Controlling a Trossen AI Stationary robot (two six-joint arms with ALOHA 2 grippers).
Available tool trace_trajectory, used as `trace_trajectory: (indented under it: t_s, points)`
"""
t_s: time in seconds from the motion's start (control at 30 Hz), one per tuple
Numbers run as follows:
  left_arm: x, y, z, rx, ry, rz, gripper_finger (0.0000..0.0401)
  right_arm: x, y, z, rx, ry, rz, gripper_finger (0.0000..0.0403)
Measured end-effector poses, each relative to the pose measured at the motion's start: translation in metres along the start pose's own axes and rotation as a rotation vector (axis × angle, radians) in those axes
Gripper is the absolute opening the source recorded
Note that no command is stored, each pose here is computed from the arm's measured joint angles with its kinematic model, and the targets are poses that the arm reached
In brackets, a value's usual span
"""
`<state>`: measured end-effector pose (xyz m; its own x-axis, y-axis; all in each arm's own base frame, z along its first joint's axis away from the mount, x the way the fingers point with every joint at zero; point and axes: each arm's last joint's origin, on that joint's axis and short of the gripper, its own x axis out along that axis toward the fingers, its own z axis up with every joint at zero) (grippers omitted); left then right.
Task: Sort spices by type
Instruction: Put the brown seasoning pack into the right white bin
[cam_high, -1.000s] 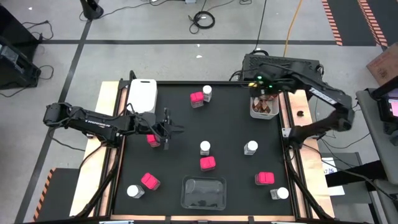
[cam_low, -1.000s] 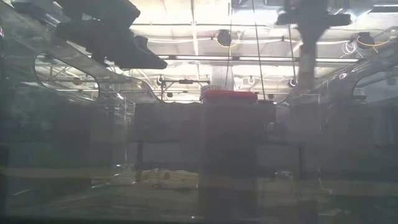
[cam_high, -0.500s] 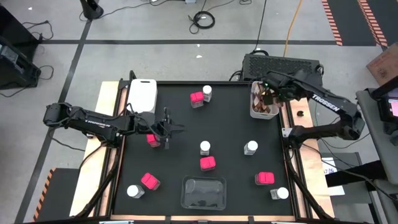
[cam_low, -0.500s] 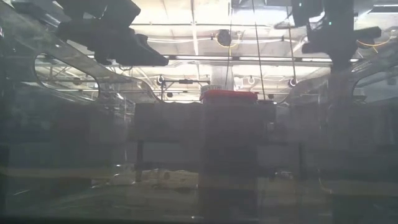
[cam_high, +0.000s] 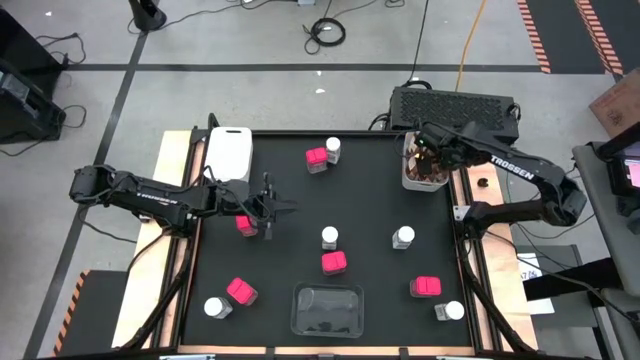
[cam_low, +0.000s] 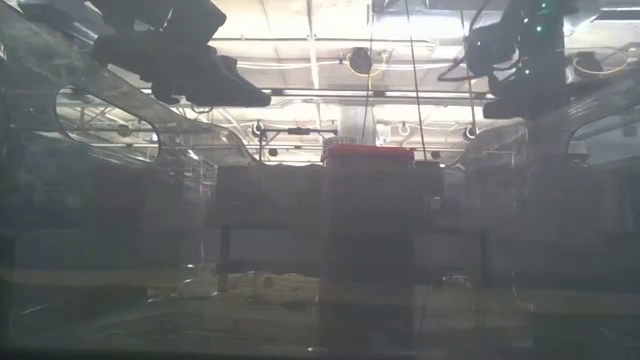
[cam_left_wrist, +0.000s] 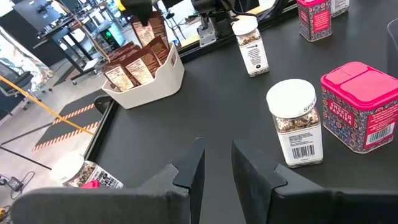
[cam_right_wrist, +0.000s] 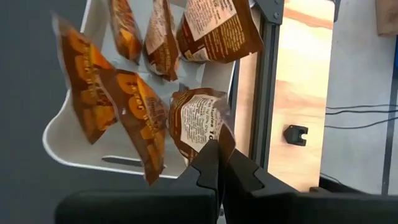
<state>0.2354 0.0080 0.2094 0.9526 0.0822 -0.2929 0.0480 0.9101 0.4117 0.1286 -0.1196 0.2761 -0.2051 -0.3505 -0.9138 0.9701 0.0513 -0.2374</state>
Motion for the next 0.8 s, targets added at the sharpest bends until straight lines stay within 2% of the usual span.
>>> trace_trajectory:
  t_s: [0.5,0.8]
  points:
    - [0.0,0.0,0.0,-0.001,0.0,0.0,0.0084,0.033,0.005,-0.006,0.037,0.023,0.023,0.0]
    - [0.0,0.0,0.0,-0.001,0.0,0.0,0.0084,0.034,0.005,-0.005,0.053,0.009,0.013,0.0]
